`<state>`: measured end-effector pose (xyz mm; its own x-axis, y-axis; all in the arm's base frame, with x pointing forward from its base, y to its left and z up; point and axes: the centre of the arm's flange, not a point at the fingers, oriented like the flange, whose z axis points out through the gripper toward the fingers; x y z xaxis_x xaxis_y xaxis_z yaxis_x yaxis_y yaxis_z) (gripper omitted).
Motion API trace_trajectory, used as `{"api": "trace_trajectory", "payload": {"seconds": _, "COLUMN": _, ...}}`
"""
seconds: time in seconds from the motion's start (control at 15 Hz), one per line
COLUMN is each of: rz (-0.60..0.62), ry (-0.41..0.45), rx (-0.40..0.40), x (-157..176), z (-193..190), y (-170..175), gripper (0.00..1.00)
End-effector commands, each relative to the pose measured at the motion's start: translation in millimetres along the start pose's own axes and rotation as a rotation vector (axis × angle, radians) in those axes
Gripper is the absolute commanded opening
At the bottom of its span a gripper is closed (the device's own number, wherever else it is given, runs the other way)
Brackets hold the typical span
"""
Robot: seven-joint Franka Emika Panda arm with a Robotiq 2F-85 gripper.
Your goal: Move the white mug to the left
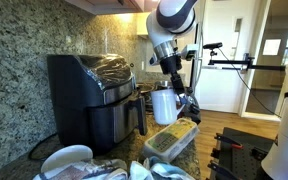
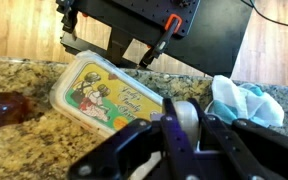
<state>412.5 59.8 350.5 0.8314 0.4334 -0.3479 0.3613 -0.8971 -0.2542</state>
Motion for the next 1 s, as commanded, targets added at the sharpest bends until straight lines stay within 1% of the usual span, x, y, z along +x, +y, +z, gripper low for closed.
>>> {"api": "trace_trajectory", "payload": {"seconds": 0.0, "rz": -0.031, "ry": 0.031, "rx": -0.023, "x": -37.2, "z": -2.4, "y": -29.6, "gripper": 0.05}}
{"api": "trace_trajectory", "payload": {"seconds": 0.13, "rz": -0.057, "ry": 0.029, "rx": -0.037, "x": -50.5, "z": -0.5, "y": -35.1, "gripper": 0.05}}
{"api": "trace_trajectory", "payload": {"seconds": 0.27, "rz": -0.103, "ry": 0.035, "rx": -0.035, "x": -61.6, "z": 5.8, "y": -37.8, "gripper": 0.05}}
{"api": "trace_trajectory", "payload": {"seconds": 0.53, "rz": -0.212, "ry": 0.045, "rx": -0.032, "x": -63.4, "z": 17.0, "y": -42.2, "gripper": 0.05}}
{"api": "trace_trajectory", "payload": {"seconds": 0.73, "rz": -0.275, "ry": 0.043, "rx": -0.042, "x": -43.8, "z": 22.2, "y": -50.4, "gripper": 0.05}}
{"api": "trace_trajectory", "payload": {"seconds": 0.93, "rz": -0.318, "ry": 0.064, "rx": -0.064, "x": -14.5, "z": 25.3, "y": -59.2, "gripper": 0.05}}
